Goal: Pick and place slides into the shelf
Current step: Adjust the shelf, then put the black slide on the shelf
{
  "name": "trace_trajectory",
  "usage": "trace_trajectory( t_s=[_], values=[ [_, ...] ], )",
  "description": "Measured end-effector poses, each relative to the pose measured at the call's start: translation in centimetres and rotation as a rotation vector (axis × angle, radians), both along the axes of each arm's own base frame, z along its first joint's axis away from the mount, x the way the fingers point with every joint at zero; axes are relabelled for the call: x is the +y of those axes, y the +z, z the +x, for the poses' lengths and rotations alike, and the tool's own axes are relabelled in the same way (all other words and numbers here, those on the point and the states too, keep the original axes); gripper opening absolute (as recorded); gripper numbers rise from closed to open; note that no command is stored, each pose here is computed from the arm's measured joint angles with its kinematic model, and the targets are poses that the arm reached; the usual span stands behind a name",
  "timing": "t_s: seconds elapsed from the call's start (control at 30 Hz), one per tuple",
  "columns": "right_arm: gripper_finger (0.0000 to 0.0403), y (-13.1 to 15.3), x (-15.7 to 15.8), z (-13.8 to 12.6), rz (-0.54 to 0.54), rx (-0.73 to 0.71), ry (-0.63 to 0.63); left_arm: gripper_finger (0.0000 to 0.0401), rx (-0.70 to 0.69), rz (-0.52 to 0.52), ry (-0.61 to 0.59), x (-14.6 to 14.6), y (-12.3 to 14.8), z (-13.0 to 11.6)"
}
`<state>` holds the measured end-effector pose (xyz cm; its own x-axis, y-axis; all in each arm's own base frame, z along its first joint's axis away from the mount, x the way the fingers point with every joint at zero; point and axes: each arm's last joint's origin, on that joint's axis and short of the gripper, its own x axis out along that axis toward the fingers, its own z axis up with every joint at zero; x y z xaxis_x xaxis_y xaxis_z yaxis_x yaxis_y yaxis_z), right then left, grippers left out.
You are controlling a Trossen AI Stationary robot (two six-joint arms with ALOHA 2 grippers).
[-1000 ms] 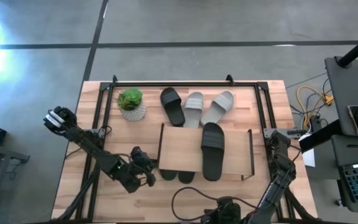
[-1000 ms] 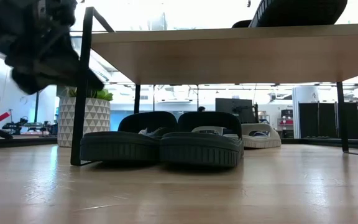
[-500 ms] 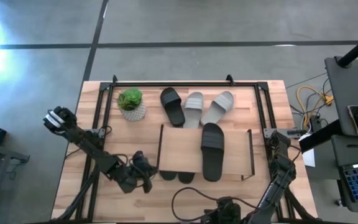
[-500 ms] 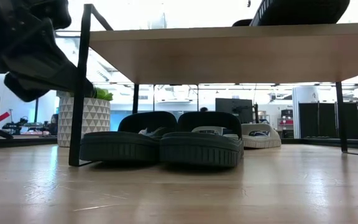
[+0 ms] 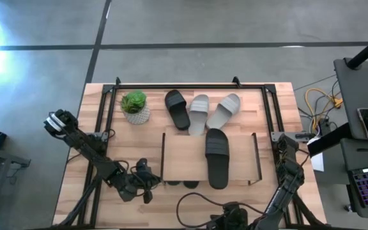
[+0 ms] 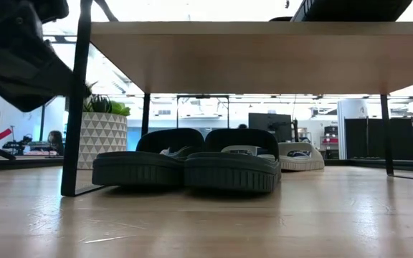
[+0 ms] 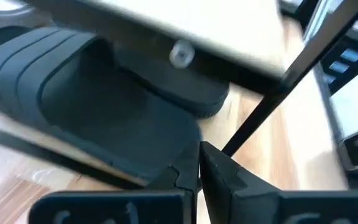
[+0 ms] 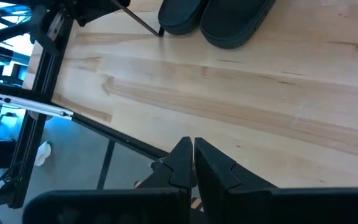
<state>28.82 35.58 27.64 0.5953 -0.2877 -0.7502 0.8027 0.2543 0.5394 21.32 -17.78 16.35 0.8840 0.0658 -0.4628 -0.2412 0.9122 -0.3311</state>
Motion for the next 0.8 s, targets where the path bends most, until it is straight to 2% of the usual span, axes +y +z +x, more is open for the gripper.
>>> trace_trajectory(
  t_s=[0.13,0.27,0.4,0.53,0.6,0.8],
  values=[
    [0.0011,0.1,0.0,0.0,0.007,0.005,-0.001,0.0,0.032,0.004,-0.013,-0.1,-0.1,-0.7],
    [0.0011,0.7,-0.1,-0.4,0.017,-0.001,0.009,0.0,0.015,-0.015,-0.041,-0.3,1.1,-1.5],
    [0.0011,1.3,-0.1,-0.6,0.008,-0.003,0.041,0.0,-0.014,-0.031,-0.033,0.7,3.3,-2.5],
    [0.0011,2.2,-0.4,-0.9,-0.006,-0.004,0.078,0.0,-0.071,-0.03,0.044,2.6,5.9,-4.1],
    [0.0011,2.7,-0.8,-0.8,-0.022,-0.007,0.098,0.0,-0.123,-0.061,0.075,3.7,7.5,-5.0],
    [0.0011,4.4,-2.7,0.4,-0.098,0.011,0.182,0.0,-0.277,-0.192,0.06,5.9,11.5,-7.1]
  ],
)
